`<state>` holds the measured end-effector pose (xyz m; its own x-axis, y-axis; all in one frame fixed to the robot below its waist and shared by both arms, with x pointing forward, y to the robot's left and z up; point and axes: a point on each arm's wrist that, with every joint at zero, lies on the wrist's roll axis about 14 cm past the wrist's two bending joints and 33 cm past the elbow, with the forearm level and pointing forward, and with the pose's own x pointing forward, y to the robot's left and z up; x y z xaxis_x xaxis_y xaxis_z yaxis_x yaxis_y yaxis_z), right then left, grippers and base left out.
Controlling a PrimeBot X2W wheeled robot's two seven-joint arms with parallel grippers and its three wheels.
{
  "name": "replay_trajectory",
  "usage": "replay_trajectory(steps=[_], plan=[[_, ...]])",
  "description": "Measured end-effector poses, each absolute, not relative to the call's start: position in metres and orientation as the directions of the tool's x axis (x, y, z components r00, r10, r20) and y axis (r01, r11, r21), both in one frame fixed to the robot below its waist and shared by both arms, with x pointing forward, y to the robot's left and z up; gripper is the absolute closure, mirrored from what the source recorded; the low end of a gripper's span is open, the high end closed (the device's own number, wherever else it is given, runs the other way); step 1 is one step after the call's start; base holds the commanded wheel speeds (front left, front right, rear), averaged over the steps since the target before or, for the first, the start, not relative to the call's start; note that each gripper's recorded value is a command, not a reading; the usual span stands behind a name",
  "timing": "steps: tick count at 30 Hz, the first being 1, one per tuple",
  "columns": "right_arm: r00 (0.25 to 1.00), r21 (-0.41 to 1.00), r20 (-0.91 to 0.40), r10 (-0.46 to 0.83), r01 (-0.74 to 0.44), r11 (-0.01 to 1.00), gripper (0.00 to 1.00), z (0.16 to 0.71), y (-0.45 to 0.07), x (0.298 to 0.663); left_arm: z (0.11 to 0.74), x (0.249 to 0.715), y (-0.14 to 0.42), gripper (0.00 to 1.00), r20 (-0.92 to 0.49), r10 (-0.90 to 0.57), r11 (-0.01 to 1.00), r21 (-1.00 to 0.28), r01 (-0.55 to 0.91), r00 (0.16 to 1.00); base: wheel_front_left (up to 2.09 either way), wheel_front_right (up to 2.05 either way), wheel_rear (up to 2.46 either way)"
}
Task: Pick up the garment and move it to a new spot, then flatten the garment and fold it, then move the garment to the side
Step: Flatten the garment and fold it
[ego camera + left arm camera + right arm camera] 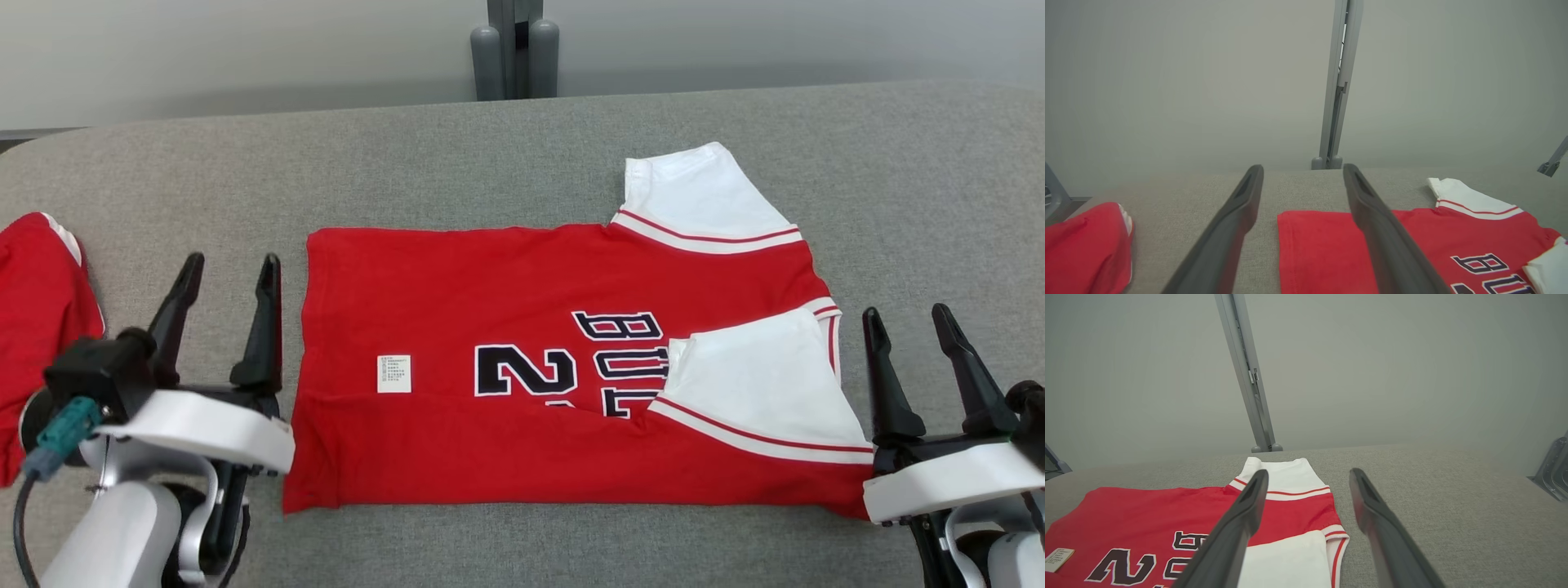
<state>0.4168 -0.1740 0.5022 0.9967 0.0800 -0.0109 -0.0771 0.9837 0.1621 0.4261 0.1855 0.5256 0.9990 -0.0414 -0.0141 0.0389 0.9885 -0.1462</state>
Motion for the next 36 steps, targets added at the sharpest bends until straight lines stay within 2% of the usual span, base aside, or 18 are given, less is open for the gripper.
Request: replay_trajectory(steps=[5,13,23,29,30,31,32,36], plan=[[0.996,0.175,-0.018,0.091,-0.086,0.981,0.0,0.498,-0.17,0.424,0.537,0.464,0.171,0.0,-0.024,-0.125,0.98,-0.159,0.12,0.992,0.0,0.0,0.0],[0.996,0.198,-0.042,0.076,-0.066,0.978,0.0,0.485,-0.175,0.428,0.478,0.514,0.149,0.0,-0.289,-0.251,0.962,-0.182,0.205,0.924,0.0,0.0,0.0],[0.994,0.2,-0.097,0.045,-0.025,0.98,0.0,0.459,-0.186,0.432,0.384,0.539,0.162,0.0,-0.549,-0.241,0.964,-0.233,0.13,0.8,0.0,0.0,0.0],[0.992,0.196,-0.126,0.03,-0.005,0.981,0.0,0.447,-0.191,0.431,0.357,0.538,0.166,0.0,-0.621,-0.242,0.96,-0.264,0.092,0.745,0.0,0.0,0.0],[0.992,0.195,-0.126,0.028,-0.002,0.981,0.0,0.447,-0.192,0.431,0.356,0.538,0.165,0.05,-0.625,-0.247,0.958,-0.271,0.091,0.741,0.0,0.0,0.0],[0.992,0.195,-0.124,0.027,-0.002,0.981,0.0,0.448,-0.192,0.433,0.356,0.539,0.165,0.44,-0.626,-0.246,0.958,-0.274,0.087,0.74,0.0,0.0,0.0],[0.992,0.195,-0.121,0.026,-0.002,0.981,0.0,0.449,-0.192,0.435,0.356,0.539,0.165,1.0,-0.626,-0.25,0.956,-0.28,0.086,0.738,0.0,0.0,0.0],[0.994,0.187,-0.104,0.036,-0.016,0.982,0.0,0.457,-0.196,0.449,0.359,0.544,0.167,1.0,-0.615,-0.248,0.957,-0.276,0.09,0.749,0.0,0.0,0.0]])
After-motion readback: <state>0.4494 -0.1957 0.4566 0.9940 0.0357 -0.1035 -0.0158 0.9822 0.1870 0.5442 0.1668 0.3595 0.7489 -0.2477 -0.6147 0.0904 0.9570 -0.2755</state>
